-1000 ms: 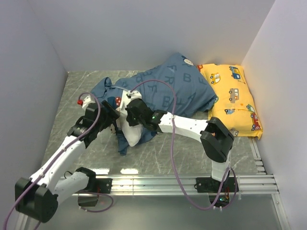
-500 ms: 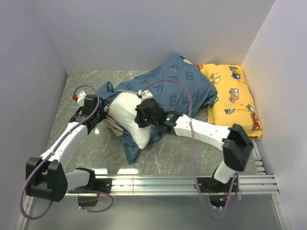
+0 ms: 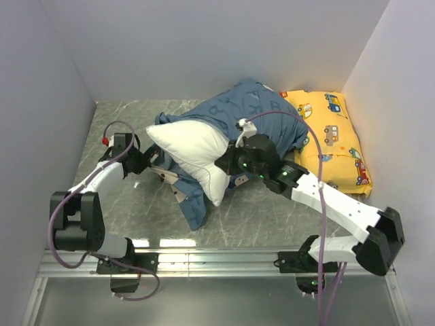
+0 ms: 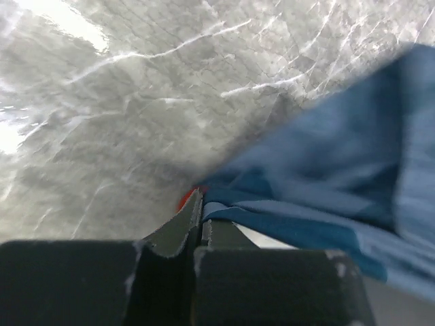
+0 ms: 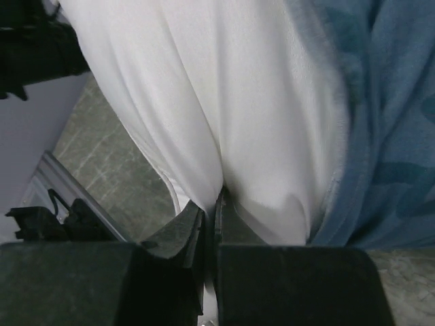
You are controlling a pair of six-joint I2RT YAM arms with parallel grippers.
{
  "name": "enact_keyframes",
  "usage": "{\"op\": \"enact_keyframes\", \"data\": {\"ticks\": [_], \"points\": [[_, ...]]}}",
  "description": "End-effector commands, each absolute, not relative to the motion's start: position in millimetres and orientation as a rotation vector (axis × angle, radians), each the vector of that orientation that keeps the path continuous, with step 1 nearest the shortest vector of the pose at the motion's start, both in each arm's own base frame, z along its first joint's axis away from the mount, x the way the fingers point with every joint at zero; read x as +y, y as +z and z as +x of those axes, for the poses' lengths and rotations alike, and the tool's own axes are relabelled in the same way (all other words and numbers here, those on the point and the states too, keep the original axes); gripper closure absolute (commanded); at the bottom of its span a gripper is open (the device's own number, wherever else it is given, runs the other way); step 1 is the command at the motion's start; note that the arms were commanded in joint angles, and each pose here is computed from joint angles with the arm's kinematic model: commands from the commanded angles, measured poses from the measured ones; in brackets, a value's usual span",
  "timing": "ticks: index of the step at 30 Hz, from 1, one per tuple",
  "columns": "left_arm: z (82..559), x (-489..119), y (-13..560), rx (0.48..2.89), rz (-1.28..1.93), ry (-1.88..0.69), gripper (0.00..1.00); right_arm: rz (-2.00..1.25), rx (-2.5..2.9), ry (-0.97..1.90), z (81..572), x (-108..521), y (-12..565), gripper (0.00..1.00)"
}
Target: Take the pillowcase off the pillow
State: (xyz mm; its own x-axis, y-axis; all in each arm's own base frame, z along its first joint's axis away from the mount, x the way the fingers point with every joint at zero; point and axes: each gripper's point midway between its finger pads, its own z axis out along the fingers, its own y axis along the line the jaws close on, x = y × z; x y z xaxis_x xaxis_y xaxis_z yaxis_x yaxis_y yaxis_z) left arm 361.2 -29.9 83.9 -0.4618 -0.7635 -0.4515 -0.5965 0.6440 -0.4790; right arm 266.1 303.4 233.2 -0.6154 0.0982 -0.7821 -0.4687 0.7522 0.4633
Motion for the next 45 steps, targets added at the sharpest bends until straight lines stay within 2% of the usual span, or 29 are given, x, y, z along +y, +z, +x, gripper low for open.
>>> {"op": "enact_keyframes", "data": {"ticks": [1, 7, 10, 11, 14, 17, 23, 28, 36, 39, 42, 45], "points": [[395, 29, 101, 2.000, -1.136, -0.188, 1.00, -0.194, 2.026, 0.795, 268, 262, 260, 1.00], [409, 5, 110, 2.009, -1.072, -0.340, 0.98, -0.253, 2.005, 0.916, 259, 276, 274, 1.00], [408, -18, 124, 1.989, -0.999, -0.472, 0.77, -0.297, 1.995, 0.997, 261, 296, 292, 1.00], [408, -18, 130, 1.969, -0.994, -0.484, 0.60, -0.295, 1.985, 1.020, 263, 301, 297, 1.00], [401, -26, 152, 1.937, -0.976, -0.574, 0.33, -0.310, 1.979, 1.063, 274, 315, 312, 1.00], [401, -16, 181, 1.886, -0.977, -0.591, 0.23, -0.321, 1.966, 1.145, 280, 328, 324, 1.00], [387, 18, 231, 1.796, -1.028, -0.520, 0.13, -0.327, 1.972, 1.224, 294, 345, 333, 1.00], [381, 27, 263, 1.748, -1.001, -0.600, 0.10, -0.324, 1.977, 1.291, 302, 358, 329, 1.00], [354, -23, 322, 1.714, -0.742, -0.782, 0.08, -0.301, 1.950, 1.392, 331, 393, 344, 1.00], [339, -48, 316, 1.768, -0.698, -0.771, 0.07, -0.303, 1.900, 1.458, 339, 407, 365, 1.00], [321, -87, 304, 1.816, -0.643, -0.822, 0.06, -0.285, 1.907, 1.476, 354, 426, 360, 1.00], [304, -110, 284, 1.835, -0.628, -0.893, 0.01, -0.263, 1.904, 1.514, 362, 444, 358, 1.00]]}}
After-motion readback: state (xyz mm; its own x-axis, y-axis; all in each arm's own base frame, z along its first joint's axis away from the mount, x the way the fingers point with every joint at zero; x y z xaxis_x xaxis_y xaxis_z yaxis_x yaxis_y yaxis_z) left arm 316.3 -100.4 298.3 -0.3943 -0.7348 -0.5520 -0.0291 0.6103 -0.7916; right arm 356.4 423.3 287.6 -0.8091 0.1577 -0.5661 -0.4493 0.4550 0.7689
